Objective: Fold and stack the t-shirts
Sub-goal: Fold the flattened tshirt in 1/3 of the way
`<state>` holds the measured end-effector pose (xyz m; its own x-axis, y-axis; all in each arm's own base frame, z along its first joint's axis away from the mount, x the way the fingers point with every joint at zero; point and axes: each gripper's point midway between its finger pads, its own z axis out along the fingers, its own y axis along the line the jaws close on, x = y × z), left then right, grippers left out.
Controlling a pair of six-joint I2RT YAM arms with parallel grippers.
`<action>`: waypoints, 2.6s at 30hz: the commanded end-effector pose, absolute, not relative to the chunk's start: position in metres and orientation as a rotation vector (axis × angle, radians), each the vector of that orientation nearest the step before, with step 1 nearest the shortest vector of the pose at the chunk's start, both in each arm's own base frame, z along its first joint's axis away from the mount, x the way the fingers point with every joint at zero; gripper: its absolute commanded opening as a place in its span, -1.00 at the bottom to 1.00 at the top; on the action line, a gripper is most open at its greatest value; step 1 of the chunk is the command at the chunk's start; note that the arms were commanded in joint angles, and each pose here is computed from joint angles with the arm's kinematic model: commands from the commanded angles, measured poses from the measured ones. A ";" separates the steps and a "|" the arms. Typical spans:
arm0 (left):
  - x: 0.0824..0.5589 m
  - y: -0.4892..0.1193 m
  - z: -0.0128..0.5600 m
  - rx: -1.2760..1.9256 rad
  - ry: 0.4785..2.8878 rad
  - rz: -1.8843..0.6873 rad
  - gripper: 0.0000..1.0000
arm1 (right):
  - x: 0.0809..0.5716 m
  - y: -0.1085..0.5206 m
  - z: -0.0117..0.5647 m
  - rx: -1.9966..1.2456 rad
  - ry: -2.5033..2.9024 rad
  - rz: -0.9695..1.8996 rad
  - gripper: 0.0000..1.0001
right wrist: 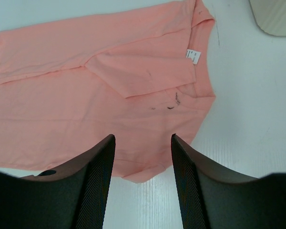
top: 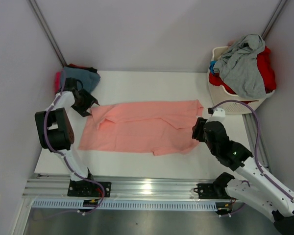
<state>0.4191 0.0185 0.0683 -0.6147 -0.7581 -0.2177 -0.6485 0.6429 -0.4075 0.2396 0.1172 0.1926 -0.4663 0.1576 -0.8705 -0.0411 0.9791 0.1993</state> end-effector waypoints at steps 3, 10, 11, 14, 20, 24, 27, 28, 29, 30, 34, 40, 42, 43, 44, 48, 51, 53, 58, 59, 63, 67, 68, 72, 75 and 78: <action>0.411 0.058 0.066 -1.230 2.482 -0.342 0.44 | 0.233 0.109 0.188 0.110 2.062 0.205 0.08; 0.410 0.061 0.049 -1.234 2.534 -0.326 0.42 | 0.233 0.113 0.184 0.118 2.080 0.217 0.07; 0.410 0.060 0.048 -1.231 2.542 -0.327 0.42 | 0.234 0.114 0.185 0.119 2.078 0.221 0.08; 0.417 0.057 0.050 -1.221 2.539 -0.368 0.37 | 0.235 0.117 0.187 0.121 2.077 0.228 0.08; 0.424 0.055 0.051 -1.222 2.548 -0.392 0.34 | 0.235 0.120 0.187 0.122 2.079 0.229 0.07; 0.431 0.055 0.057 -1.215 2.531 -0.419 0.30 | 0.234 0.123 0.186 0.123 2.083 0.233 0.06; 0.438 0.052 0.058 -1.210 2.540 -0.450 0.24 | 0.235 0.125 0.185 0.125 2.083 0.231 0.06; 0.438 0.052 0.056 -1.210 2.554 -0.444 0.23 | 0.235 0.125 0.186 0.124 2.081 0.231 0.06; 0.438 0.051 0.052 -1.212 2.568 -0.442 0.20 | 0.235 0.126 0.186 0.126 2.081 0.230 0.06; 0.443 0.051 0.057 -1.199 2.567 -0.438 0.19 | 0.236 0.127 0.187 0.125 2.078 0.232 0.06; 0.448 0.051 0.057 -1.189 2.590 -0.434 0.17 | 0.237 0.131 0.193 0.123 2.069 0.240 0.06; 0.466 0.051 0.061 -1.130 2.654 -0.405 0.08 | 0.241 0.138 0.200 0.119 2.057 0.243 0.05; 0.460 0.047 0.052 -1.117 2.719 -0.353 0.09 | 0.242 0.141 0.203 0.117 2.051 0.243 0.05; 0.463 0.048 0.058 -1.100 2.725 -0.313 0.09 | 0.243 0.142 0.207 0.122 2.044 0.248 0.05; 0.463 0.045 0.058 -1.085 2.745 -0.292 0.10 | 0.243 0.143 0.209 0.119 2.040 0.248 0.05; 0.468 0.044 0.059 -1.045 2.784 -0.237 0.03 | 0.246 0.146 0.215 0.112 2.026 0.238 0.05; 0.465 0.042 0.057 -1.016 2.818 -0.240 -0.02 | 0.247 0.146 0.224 0.110 2.009 0.234 0.05; 0.456 0.043 0.054 -1.014 2.856 -0.216 -0.02 | 0.248 0.145 0.229 0.112 1.998 0.230 0.04; 0.437 0.049 0.052 -1.022 2.874 -0.144 0.01 | 0.249 0.143 0.242 0.114 1.975 0.228 0.04; 0.434 0.050 0.052 -1.037 2.872 -0.132 0.02 | 0.249 0.142 0.244 0.115 1.971 0.227 0.05; 0.428 0.050 0.051 -1.049 2.857 -0.155 0.03 | 0.248 0.141 0.251 0.111 1.961 0.234 0.05; 0.422 0.053 0.046 -1.061 2.884 -0.109 0.03 | 0.244 0.137 0.253 0.119 1.955 0.236 0.04; 0.422 0.054 0.046 -1.060 2.883 -0.105 0.02 | 0.243 0.136 0.254 0.124 1.952 0.242 0.04; 0.423 0.052 0.046 -1.057 2.882 -0.110 -0.18 | 0.241 0.134 0.255 0.130 1.953 0.244 0.04; 0.427 0.046 0.047 -1.052 2.879 -0.145 -0.81 | 0.240 0.134 0.253 0.130 1.959 0.243 0.04; 0.430 0.042 0.049 -1.051 2.871 -0.189 -0.99 | 0.240 0.134 0.253 0.128 1.961 0.240 0.03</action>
<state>0.4201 0.0433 0.0211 -0.7644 -0.6443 0.0252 -0.6438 0.7605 -0.0849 0.2385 0.1361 0.2339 -0.4288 0.1652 -0.8882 -0.0367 0.9791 0.1998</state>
